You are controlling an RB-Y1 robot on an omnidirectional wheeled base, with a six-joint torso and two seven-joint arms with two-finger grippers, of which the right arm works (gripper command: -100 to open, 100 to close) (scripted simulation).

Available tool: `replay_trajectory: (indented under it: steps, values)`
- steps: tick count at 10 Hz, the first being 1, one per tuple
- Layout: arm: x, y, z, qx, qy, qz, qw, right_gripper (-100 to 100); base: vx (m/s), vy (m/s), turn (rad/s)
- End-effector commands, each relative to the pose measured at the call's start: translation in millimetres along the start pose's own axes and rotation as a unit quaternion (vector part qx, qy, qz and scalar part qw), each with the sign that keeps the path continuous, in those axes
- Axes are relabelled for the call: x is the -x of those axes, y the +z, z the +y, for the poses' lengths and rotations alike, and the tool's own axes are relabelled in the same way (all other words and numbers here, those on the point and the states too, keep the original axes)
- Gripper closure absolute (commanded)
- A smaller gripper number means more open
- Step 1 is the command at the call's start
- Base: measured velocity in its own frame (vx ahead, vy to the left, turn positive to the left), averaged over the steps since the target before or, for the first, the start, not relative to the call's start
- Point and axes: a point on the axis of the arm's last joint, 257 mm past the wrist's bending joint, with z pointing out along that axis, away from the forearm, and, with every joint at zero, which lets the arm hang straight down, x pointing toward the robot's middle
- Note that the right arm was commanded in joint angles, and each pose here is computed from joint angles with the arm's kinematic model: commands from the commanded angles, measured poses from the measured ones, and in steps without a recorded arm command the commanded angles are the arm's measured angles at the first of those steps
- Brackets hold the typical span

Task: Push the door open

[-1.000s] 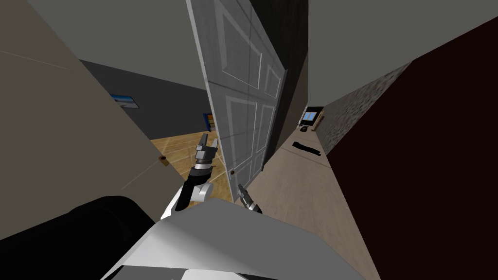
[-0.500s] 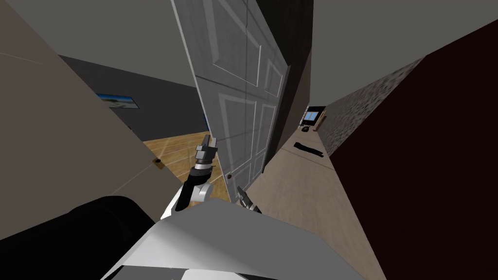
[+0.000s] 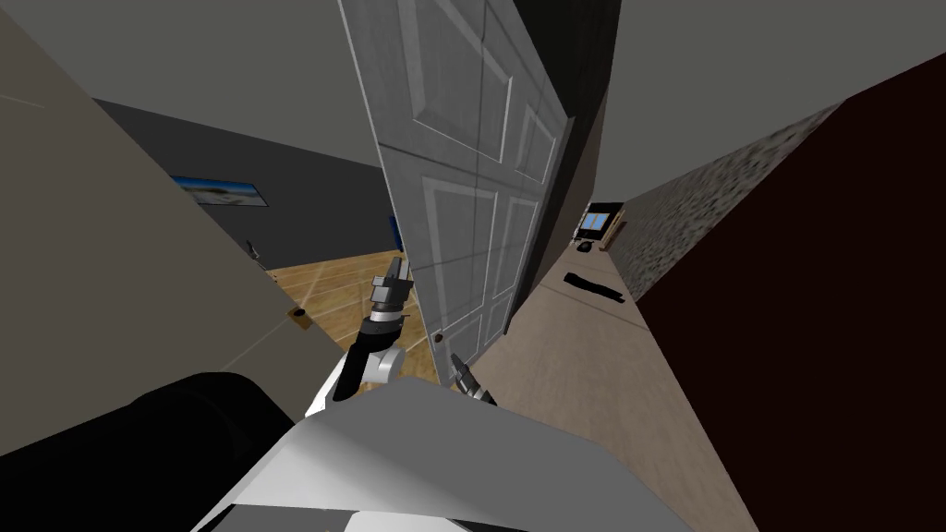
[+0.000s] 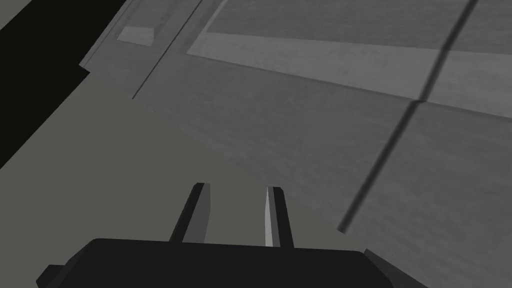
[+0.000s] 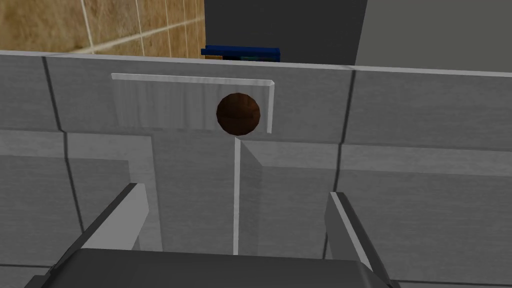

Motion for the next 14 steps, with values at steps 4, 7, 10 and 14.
replay_trajectory:
  steps: [4,7,10,14]
  values:
    - [2.2,0.5,-1.4,0.000,-0.001,-0.004,1.0000,-100,0.094,0.131,0.023]
    - [2.2,0.5,-1.4,0.000,-0.001,-0.004,1.0000,100,-0.014,-0.020,0.002]
    - [2.2,0.5,-1.4,0.000,-0.001,-0.004,1.0000,100,-0.005,-0.007,0.000]
    - [37.8,3.2,-2.2,-0.003,-0.001,-0.056,0.9984,-100,-0.081,0.115,-0.099]
